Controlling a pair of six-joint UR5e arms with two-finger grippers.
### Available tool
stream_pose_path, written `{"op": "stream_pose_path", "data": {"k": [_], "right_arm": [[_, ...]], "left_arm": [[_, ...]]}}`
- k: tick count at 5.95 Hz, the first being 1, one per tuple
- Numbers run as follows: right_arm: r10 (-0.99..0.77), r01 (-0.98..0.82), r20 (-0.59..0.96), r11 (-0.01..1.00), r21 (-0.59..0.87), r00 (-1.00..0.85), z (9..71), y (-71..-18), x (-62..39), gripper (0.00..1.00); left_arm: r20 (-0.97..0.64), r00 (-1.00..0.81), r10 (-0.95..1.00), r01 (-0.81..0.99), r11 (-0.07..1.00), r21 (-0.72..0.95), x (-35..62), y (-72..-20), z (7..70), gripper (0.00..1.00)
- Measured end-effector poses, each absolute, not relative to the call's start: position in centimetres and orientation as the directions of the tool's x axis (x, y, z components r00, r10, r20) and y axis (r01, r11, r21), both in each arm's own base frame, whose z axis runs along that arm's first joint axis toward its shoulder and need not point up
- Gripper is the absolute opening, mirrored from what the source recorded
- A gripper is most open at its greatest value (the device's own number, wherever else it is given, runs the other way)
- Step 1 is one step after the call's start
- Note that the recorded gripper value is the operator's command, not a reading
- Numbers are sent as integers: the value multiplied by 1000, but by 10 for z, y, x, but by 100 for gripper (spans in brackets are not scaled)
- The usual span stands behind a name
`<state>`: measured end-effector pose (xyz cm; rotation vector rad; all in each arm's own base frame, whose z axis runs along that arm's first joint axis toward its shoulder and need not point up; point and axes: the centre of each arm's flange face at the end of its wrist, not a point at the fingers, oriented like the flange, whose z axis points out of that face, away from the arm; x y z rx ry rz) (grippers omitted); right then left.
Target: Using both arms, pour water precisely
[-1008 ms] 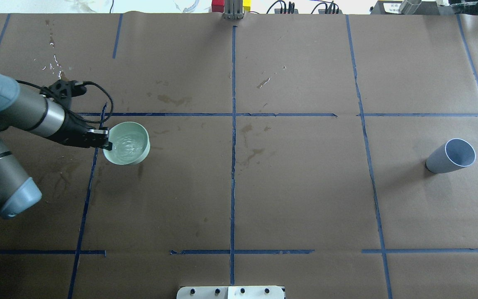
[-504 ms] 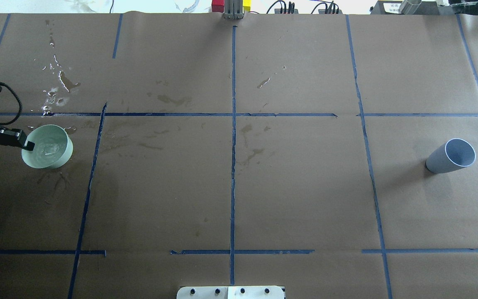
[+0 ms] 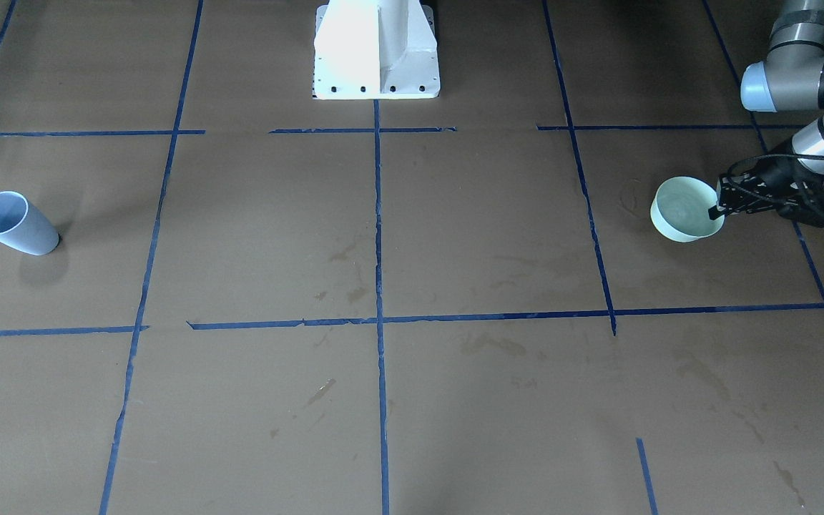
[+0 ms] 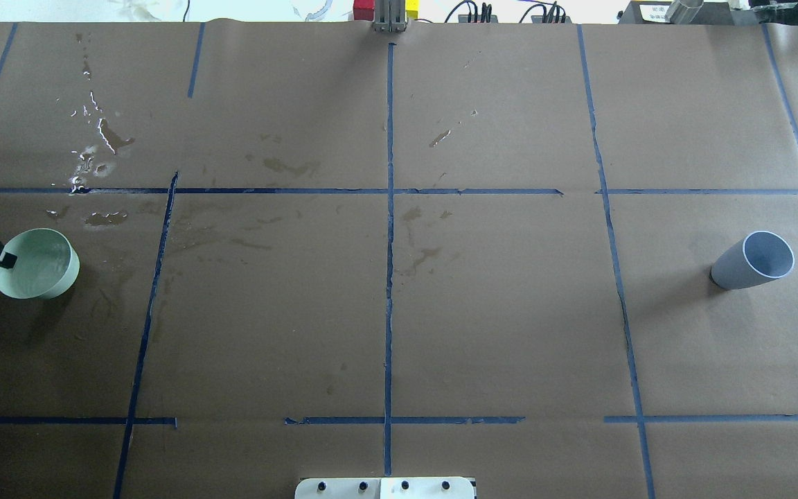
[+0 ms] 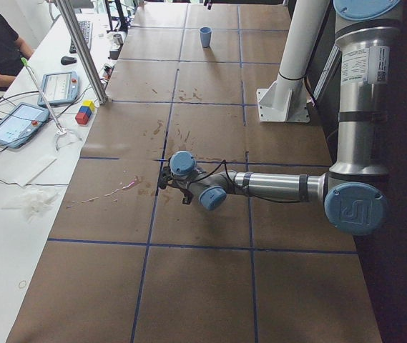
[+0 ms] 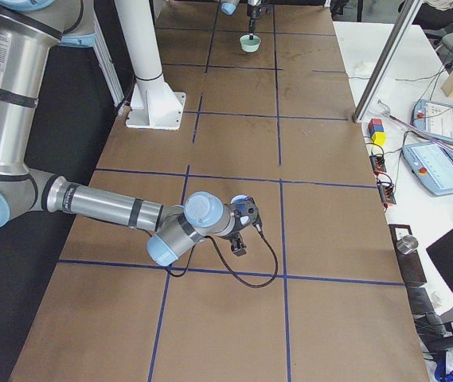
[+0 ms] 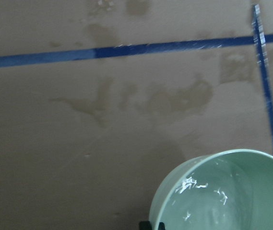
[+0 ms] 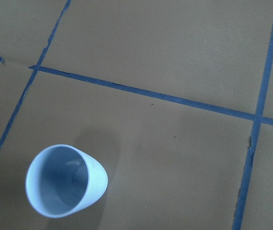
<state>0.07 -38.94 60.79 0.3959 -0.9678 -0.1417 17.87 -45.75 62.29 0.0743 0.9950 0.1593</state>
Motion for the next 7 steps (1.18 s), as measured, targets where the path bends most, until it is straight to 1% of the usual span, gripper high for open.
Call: {"op": "stream_pose_path", "data": {"k": [1,2,3,4,6,7], "right_arm": [[-283,-58,772,923,381,569,598,-391,1,100],[-282,-55,772,924,378,570,594,-392,0,100],[-274,-53,774,928,368,570,593,-392,-1,100],[-258,-51,778,936,348,572,588,-393,-2,100],[-235,-40,783,949,314,575,574,-393,-5,100],[-227,-29,783,954,299,578,574,-392,-8,100]], "left_arm": [[-827,534,174,-104,985,140,177,-455,632,3],[-826,537,172,-106,985,137,176,-453,640,9],[-824,542,166,-107,986,128,175,-451,650,32],[-822,546,161,-108,987,121,175,-450,656,99],[-830,535,155,-108,987,115,173,-451,656,100],[-851,506,140,-76,990,118,152,-458,643,100]]}}
